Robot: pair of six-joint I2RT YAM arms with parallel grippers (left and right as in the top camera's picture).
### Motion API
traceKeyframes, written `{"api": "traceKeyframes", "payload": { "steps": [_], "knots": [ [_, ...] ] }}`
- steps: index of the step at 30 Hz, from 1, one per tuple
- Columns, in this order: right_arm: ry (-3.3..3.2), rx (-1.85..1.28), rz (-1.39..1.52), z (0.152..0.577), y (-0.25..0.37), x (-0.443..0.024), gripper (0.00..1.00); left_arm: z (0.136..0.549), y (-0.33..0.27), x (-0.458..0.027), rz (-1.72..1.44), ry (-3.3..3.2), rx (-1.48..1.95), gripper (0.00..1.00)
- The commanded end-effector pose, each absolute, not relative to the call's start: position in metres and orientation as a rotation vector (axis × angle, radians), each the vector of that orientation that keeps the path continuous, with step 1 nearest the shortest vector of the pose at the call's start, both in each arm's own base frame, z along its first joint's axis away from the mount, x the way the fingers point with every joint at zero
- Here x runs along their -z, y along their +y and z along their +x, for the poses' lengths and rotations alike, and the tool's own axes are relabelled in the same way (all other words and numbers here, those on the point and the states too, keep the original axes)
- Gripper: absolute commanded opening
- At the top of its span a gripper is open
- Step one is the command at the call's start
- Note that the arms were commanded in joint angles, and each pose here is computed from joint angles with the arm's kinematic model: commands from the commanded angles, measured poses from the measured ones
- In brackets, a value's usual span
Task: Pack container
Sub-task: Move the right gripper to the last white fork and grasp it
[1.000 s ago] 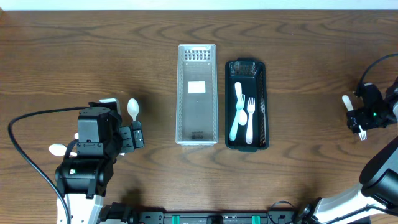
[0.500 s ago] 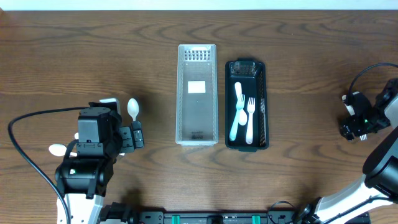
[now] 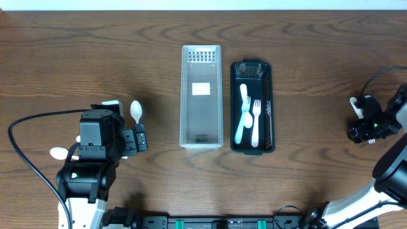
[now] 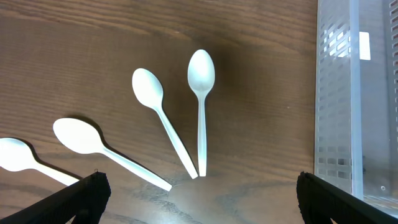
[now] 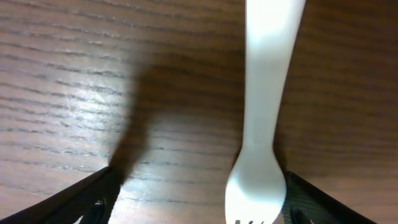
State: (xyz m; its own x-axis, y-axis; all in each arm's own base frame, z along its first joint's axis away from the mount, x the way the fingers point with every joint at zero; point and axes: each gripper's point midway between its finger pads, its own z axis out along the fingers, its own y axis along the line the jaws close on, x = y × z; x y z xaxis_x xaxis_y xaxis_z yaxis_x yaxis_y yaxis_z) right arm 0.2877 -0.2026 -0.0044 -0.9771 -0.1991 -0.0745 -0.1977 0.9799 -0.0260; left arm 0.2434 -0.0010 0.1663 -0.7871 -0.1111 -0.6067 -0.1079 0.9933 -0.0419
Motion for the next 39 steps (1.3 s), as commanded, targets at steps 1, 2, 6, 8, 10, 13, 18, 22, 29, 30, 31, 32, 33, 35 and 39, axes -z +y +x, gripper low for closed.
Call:
{"api": "traceKeyframes", "payload": {
  "steps": [1,2,6,8,10,13,18,22,29,30,31,32,33,35,39],
  "knots": [
    [3.069,-0.048,-0.244,0.281,-0.195,0.014,0.8,0.245,0.0,-0.172,-0.169,2.47,0.01,0.98],
    [3.069,-0.048,-0.244,0.281,-0.195,0.014,0.78,0.245,0.0,-0.172,-0.169,2.47,0.009,0.98],
    [3.069,-0.048,-0.244,0.281,-0.195,0.014,0.69,0.245,0.0,-0.172,-0.169,2.471,0.01,0.98],
    [3.069,-0.047,-0.244,0.281,-0.195,0.014,0.62,0.245,0.0,-0.172,-0.169,2.47,0.01,0.98],
    [3.068,-0.048,-0.244,0.281,-0.195,0.014,0.55,0.245,0.0,-0.172,-0.169,2.47,0.01,0.98],
    [3.066,-0.051,-0.244,0.282,-0.195,0.014,0.47,0.245,0.0,-0.172,-0.169,2.47,0.01,0.98],
    [3.046,-0.086,-0.239,0.285,-0.191,0.014,0.33,0.245,0.0,-0.172,-0.169,2.47,0.01,0.98],
    [3.041,-0.099,-0.207,0.286,-0.189,0.013,0.31,0.245,0.0,-0.172,-0.169,2.47,0.01,0.98],
    [3.04,-0.095,-0.093,0.289,-0.19,0.013,0.24,0.245,0.0,-0.172,-0.169,2.47,0.01,0.98],
    [3.039,-0.095,-0.072,0.29,-0.19,0.013,0.24,0.245,0.0,-0.172,-0.169,2.47,0.01,0.98],
    [3.038,-0.094,-0.047,0.291,-0.189,0.013,0.21,0.245,0.0,-0.172,-0.169,2.47,0.01,0.98],
    [3.034,-0.095,-0.025,0.293,-0.188,0.013,0.18,0.245,0.0,-0.172,-0.169,2.47,0.01,0.98],
    [3.032,-0.096,0.007,0.295,-0.187,0.013,0.15,0.245,0.0,-0.172,-0.169,2.47,0.01,0.98],
    [3.031,-0.099,0.055,0.297,-0.184,0.013,0.11,0.245,0.0,-0.172,-0.169,2.47,0.01,0.98],
    [2.992,-0.124,0.135,0.316,-0.168,0.003,0.03,0.245,0.0,-0.172,-0.169,2.47,0.01,0.98]
  ]
}}
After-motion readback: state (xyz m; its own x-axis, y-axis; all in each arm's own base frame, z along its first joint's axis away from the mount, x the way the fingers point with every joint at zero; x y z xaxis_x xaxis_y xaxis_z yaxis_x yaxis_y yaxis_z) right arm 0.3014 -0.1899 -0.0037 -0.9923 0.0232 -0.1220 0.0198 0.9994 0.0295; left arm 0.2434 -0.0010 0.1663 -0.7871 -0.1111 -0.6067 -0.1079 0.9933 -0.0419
